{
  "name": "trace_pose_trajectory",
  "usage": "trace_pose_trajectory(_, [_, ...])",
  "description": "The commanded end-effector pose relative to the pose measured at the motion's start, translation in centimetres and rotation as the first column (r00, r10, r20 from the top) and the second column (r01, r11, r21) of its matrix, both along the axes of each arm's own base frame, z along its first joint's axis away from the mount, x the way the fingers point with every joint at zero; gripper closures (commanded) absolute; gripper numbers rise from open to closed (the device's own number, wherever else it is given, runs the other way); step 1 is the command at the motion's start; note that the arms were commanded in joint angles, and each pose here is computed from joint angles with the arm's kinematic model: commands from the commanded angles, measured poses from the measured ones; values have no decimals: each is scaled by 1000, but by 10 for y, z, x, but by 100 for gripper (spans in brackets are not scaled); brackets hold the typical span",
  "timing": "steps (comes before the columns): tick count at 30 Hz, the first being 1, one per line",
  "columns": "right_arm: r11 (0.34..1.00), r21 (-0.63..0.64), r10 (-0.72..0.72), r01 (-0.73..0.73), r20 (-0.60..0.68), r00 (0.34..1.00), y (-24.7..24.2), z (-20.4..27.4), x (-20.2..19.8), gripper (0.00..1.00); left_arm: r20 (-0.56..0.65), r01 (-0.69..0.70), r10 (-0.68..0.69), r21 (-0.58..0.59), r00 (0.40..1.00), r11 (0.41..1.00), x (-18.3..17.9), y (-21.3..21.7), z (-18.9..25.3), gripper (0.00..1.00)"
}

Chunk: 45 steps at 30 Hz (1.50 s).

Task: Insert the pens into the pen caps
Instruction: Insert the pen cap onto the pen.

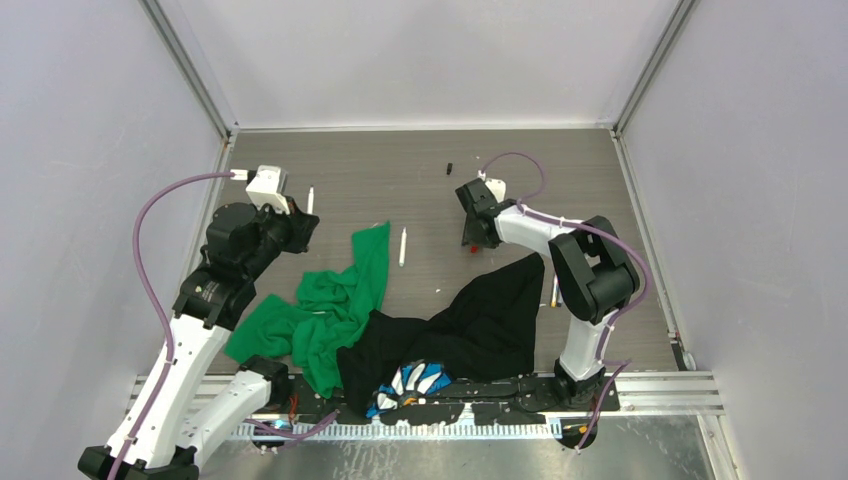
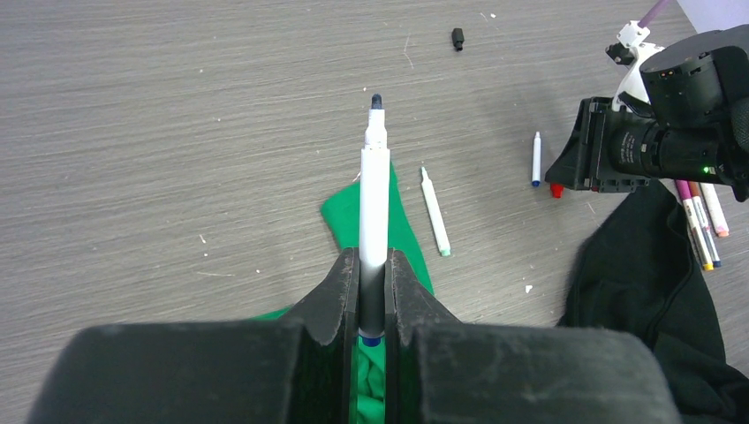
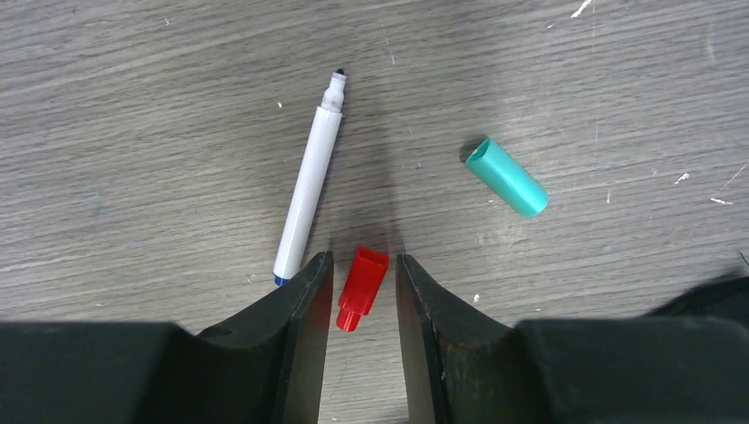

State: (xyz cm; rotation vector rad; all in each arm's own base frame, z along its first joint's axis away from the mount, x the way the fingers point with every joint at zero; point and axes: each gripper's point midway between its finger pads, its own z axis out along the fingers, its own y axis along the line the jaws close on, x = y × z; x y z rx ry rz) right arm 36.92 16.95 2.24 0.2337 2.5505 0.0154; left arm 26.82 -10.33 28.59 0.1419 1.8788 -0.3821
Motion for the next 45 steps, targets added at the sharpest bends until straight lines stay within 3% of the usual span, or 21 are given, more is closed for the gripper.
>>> trace_pose_trajectory(1, [1000,1,-12,12,53,999,6,14,12,63,43,-2,2,3,999,1000,2,1,10,100])
trace_pose_trajectory(11, [999,-45,-20,22,43,999,-3,8,10,68,46,-3,3,2,999,1000,1,1,11,100])
trace_pose_trajectory(22, [999,-30,-14,16,78,997,-2,24,12,98,44,5,-4,-3,999,1000,1,-1,10,100])
trace_pose_trajectory(27, [998,49,24,-34,179,983,5,74,11,99,50,149,-146,-65,988,987,-7,-28,15,100])
trace_pose_trajectory(30, [975,163,97,-150,296,950,22,122,5,99,98,350,-338,-158,936,923,-24,-64,30,100])
trace_pose_trajectory(34, [838,360,185,-410,519,834,63,206,-17,99,198,622,-591,-302,782,723,-58,-108,53,100])
trace_pose_trajectory(36, [716,442,168,-540,642,748,84,253,-32,99,228,719,-689,-337,688,608,-75,-122,59,100])
trace_pose_trajectory(38, [564,491,120,-664,747,654,100,298,-52,99,232,768,-746,-358,625,531,-86,-129,60,100])
trace_pose_trajectory(41, [370,487,0,-792,852,524,112,354,-84,99,232,800,-786,-363,574,477,-94,-134,60,100])
trace_pose_trajectory(45, [242,421,-118,-874,907,405,123,398,-116,99,230,817,-806,-359,546,451,-99,-135,59,100])
